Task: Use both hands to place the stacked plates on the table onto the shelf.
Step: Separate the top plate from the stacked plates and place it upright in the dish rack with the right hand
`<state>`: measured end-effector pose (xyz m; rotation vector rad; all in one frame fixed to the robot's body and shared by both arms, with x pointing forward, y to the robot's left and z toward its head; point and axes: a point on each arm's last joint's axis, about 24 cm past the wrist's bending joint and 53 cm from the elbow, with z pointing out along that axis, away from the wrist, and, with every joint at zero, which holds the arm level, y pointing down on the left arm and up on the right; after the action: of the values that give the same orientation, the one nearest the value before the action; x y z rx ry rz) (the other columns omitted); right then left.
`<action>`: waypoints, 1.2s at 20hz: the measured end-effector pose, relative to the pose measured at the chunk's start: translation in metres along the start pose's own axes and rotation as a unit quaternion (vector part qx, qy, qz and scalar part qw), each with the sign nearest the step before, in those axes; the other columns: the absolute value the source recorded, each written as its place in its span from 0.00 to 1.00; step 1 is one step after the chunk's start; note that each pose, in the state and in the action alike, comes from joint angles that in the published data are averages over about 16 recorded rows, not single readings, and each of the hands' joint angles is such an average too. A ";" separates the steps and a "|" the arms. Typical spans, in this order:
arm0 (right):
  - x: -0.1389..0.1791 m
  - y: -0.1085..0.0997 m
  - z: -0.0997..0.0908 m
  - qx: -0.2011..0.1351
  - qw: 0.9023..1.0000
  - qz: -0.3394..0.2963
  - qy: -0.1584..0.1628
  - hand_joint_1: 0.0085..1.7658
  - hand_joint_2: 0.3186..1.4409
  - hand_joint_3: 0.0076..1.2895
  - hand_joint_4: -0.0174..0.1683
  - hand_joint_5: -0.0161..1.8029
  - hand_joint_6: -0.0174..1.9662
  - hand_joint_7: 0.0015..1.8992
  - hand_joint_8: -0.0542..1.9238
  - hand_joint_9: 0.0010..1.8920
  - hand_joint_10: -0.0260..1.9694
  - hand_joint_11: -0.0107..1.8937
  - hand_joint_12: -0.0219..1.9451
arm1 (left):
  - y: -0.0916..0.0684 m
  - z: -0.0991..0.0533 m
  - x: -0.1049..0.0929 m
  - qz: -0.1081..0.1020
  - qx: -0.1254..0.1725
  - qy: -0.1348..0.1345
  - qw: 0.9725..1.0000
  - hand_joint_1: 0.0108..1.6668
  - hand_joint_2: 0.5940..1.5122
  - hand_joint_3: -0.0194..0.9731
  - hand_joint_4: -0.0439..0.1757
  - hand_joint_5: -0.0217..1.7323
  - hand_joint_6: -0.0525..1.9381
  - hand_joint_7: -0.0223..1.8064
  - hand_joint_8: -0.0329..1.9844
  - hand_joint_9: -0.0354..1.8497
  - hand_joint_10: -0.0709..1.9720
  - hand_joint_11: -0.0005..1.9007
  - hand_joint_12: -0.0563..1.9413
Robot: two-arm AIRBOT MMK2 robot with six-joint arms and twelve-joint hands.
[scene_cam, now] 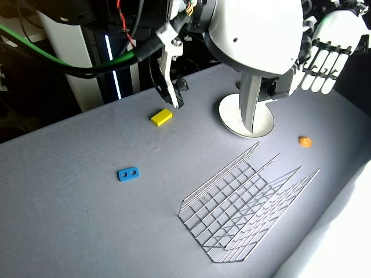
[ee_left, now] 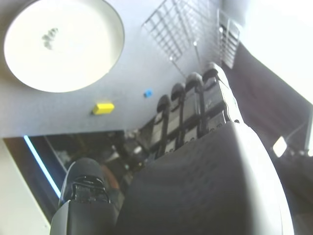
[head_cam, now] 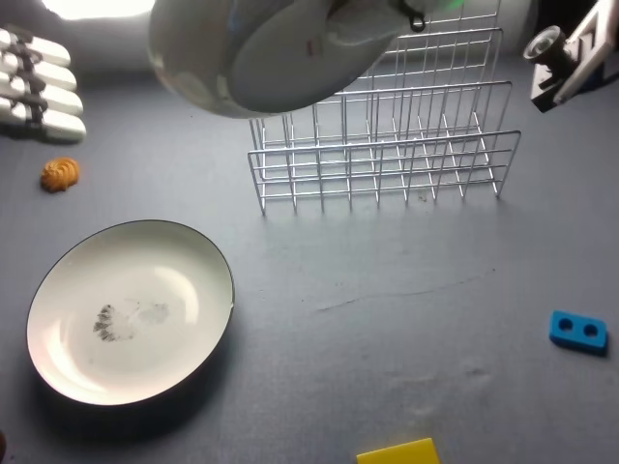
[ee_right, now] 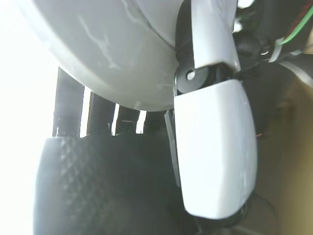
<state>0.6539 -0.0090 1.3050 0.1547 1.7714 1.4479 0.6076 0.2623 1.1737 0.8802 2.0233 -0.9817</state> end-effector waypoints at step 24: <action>-0.064 -0.104 0.001 0.088 0.992 0.067 -0.060 0.73 0.56 0.00 0.26 0.60 0.38 0.61 0.36 0.72 0.03 0.51 0.58 | 0.014 0.046 0.096 -0.056 -0.010 0.101 0.993 0.00 0.64 0.03 0.20 0.04 0.04 0.04 0.03 0.03 0.04 0.01 0.03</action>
<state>0.7367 -0.0789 1.2480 0.4501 1.8170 1.3432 0.5832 0.2558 1.0693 0.8942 2.2701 -0.9637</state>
